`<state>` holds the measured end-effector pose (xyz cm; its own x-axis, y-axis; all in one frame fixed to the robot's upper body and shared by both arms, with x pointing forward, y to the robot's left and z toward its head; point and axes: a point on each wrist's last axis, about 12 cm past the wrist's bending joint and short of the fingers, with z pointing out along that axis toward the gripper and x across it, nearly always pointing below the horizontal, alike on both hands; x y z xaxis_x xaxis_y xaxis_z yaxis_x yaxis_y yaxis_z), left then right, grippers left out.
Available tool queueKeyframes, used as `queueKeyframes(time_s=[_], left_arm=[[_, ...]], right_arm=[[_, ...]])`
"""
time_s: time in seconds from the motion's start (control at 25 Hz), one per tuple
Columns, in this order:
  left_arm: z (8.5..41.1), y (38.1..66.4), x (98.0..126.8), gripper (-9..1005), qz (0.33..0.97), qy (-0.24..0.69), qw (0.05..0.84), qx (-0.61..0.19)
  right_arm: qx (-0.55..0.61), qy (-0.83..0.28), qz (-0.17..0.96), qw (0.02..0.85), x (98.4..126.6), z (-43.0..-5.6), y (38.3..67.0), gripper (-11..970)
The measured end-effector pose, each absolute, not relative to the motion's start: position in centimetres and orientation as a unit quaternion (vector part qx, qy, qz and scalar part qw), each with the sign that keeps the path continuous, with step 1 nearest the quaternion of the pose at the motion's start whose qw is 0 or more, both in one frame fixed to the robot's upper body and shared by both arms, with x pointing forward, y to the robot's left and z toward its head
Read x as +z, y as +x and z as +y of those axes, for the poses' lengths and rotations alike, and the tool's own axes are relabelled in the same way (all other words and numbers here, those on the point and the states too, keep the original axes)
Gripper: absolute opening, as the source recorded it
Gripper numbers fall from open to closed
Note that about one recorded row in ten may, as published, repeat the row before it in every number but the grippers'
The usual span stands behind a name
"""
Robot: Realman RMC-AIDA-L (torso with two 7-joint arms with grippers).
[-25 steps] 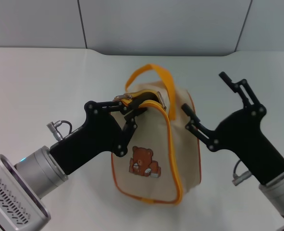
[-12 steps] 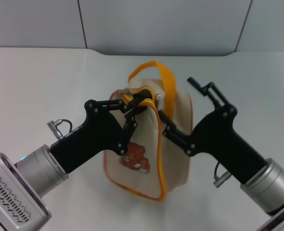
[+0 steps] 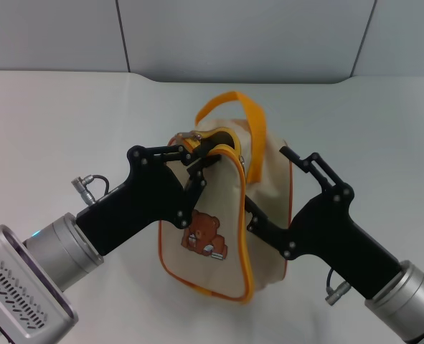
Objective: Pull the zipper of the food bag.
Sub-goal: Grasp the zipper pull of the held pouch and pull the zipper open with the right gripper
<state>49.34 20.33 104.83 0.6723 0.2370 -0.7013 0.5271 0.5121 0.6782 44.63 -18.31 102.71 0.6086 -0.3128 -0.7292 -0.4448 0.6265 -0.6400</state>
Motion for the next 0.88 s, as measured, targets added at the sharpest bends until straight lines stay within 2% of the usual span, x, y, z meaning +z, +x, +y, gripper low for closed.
queueKeyframes(time_s=[0.88], left_arm=[[20.1, 49.2, 104.8, 55, 0.393, 0.486, 0.775, -0.099]], right_arm=[[0.042, -0.409, 0.435, 0.801, 103.7, -17.3, 45.7, 782]])
